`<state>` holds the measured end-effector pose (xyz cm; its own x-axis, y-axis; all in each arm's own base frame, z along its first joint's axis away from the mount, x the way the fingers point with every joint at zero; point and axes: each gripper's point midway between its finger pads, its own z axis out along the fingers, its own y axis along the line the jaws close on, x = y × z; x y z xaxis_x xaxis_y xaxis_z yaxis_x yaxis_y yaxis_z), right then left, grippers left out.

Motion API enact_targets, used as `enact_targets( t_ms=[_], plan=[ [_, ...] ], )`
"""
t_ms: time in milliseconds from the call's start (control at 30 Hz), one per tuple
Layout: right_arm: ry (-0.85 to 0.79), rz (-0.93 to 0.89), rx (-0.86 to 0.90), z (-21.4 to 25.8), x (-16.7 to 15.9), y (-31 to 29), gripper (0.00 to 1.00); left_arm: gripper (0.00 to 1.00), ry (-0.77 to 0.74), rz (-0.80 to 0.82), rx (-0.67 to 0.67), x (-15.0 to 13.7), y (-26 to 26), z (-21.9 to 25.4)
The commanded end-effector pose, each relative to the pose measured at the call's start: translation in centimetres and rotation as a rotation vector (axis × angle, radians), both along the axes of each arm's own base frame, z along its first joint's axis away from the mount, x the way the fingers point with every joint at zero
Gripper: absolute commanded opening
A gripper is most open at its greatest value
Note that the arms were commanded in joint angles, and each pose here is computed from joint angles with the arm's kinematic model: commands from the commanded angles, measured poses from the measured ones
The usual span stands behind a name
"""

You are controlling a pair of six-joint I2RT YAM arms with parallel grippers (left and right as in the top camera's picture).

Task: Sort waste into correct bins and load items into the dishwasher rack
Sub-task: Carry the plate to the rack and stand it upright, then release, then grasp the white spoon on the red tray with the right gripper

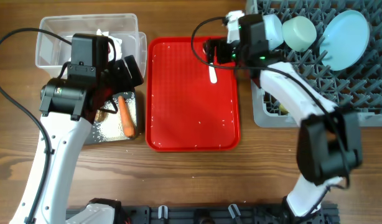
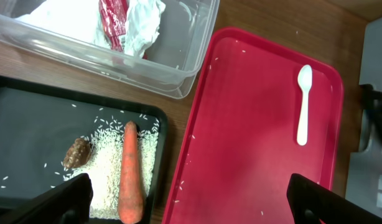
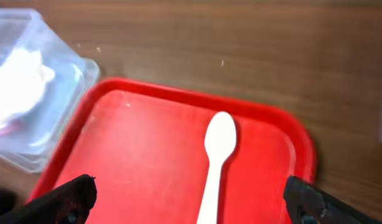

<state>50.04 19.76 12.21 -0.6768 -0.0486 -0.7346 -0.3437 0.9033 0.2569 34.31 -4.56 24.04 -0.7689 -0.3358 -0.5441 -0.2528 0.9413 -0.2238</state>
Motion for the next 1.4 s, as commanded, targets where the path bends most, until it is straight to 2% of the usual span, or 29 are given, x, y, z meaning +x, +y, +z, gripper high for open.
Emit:
enact_targets(
  t_ms=[0,100,400,467,533,567,633,733,900,1000,1167,1367],
  plan=[
    [0.047,0.013,0.02,-4.0,0.8,1.1,1.0,1.0,-0.004,0.007,-0.01,0.1,0.0,0.1],
    [0.081,-0.006,-0.01,-7.3,1.1,0.8,0.99,1.0,-0.003,0.007,-0.01,0.1,0.0,0.1],
    [0.115,-0.006,-0.078,-13.3,0.7,2.3,0.87,1.0,-0.004,0.007,-0.011,0.1,-0.1,0.1],
    [0.119,-0.031,-0.127,-14.5,0.4,2.2,0.77,1.0,-0.004,0.007,-0.01,0.1,0.0,0.1],
    [0.128,-0.06,-0.18,-15.7,0.1,1.8,0.56,1.0,-0.004,0.007,-0.01,0.1,0.0,0.1],
    [0.135,-0.072,-0.204,-16.3,0.0,1.5,0.39,1.0,-0.003,0.007,-0.01,0.1,0.0,0.1],
    [0.156,-0.107,-0.261,-17.4,-0.4,0.4,0.18,1.0,-0.004,0.007,-0.01,0.1,0.0,0.1],
    [0.174,-0.144,-0.317,-17.9,-0.7,-0.9,0.06,1.0,-0.004,0.007,-0.01,0.1,0.0,0.1],
    [0.321,-0.127,-0.394,-18.9,-4.0,-2.4,0.04,1.0,-0.004,0.007,-0.01,0.1,0.0,0.1],
    [0.404,-0.091,-0.388,-17.4,-6.1,-2.6,0.05,1.0,-0.004,0.007,-0.01,0.1,0.0,0.1],
    [0.383,-0.044,-0.339,-10.2,-7.5,-2.1,0.04,1.0,-0.003,0.007,-0.01,0.1,0.0,0.1],
    [0.151,-0.052,-0.223,3.1,-7.9,-2.0,0.04,1.0,-0.003,0.007,-0.01,0.1,0.0,0.1]
  ],
)
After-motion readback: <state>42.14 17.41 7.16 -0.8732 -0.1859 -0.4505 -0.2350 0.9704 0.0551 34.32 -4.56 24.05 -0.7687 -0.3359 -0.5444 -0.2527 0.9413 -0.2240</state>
